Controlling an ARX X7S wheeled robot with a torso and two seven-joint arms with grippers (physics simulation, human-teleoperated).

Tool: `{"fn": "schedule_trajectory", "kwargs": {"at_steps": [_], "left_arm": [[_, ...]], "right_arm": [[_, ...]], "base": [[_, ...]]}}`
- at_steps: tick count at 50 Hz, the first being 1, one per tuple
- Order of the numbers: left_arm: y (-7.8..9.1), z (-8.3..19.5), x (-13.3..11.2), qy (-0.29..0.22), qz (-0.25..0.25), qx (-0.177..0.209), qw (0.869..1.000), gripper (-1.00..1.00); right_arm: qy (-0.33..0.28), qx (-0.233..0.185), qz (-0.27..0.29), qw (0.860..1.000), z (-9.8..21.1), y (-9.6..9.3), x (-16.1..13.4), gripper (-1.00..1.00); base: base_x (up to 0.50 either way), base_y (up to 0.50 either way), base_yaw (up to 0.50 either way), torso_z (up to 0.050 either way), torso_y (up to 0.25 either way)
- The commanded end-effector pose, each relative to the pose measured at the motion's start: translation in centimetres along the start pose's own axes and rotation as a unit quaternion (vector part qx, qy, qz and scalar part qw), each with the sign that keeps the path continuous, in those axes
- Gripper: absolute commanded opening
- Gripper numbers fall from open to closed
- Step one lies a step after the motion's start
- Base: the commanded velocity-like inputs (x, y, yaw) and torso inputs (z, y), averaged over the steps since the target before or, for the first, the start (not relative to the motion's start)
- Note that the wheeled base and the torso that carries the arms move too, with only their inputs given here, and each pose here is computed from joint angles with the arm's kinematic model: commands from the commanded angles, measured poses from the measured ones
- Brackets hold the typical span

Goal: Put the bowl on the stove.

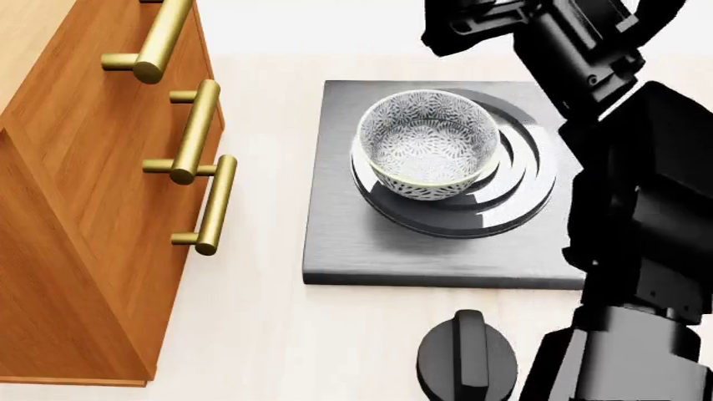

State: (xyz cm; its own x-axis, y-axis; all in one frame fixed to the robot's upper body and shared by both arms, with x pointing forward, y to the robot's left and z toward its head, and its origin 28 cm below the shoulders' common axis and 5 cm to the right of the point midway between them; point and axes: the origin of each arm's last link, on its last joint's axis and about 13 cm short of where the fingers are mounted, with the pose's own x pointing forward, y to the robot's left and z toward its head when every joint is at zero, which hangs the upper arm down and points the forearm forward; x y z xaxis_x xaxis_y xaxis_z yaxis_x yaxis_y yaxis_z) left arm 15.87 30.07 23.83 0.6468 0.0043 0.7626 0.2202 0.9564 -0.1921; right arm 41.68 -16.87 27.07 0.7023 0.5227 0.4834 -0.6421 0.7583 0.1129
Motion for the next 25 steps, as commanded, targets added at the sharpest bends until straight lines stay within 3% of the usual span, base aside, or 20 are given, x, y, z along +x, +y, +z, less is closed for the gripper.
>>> {"fn": "schedule_trajectory", "kwargs": {"at_steps": [1,17,25], "left_arm": [[-0.1,0.0,0.0,0.000,-0.001,-0.001,1.000,1.00],[-0.3,0.0,-0.1,-0.002,-0.004,0.002,1.000,1.00],[-0.3,-0.2,-0.1,-0.007,-0.005,0.011,1.000,1.00]], "right_arm": [[-0.099,-0.013,-0.042,0.994,0.8,1.8,-5.7,1.00],[-0.133,-0.009,-0.051,0.990,-0.1,4.5,-9.3,1.00],[-0.159,-0.055,-0.099,0.981,-0.8,6.3,-10.5,1.00]], "base": [[0.00,0.00,0.00,0.000,0.000],[0.00,0.00,0.00,0.000,0.000],[0.00,0.00,0.00,0.000,0.000]]}}
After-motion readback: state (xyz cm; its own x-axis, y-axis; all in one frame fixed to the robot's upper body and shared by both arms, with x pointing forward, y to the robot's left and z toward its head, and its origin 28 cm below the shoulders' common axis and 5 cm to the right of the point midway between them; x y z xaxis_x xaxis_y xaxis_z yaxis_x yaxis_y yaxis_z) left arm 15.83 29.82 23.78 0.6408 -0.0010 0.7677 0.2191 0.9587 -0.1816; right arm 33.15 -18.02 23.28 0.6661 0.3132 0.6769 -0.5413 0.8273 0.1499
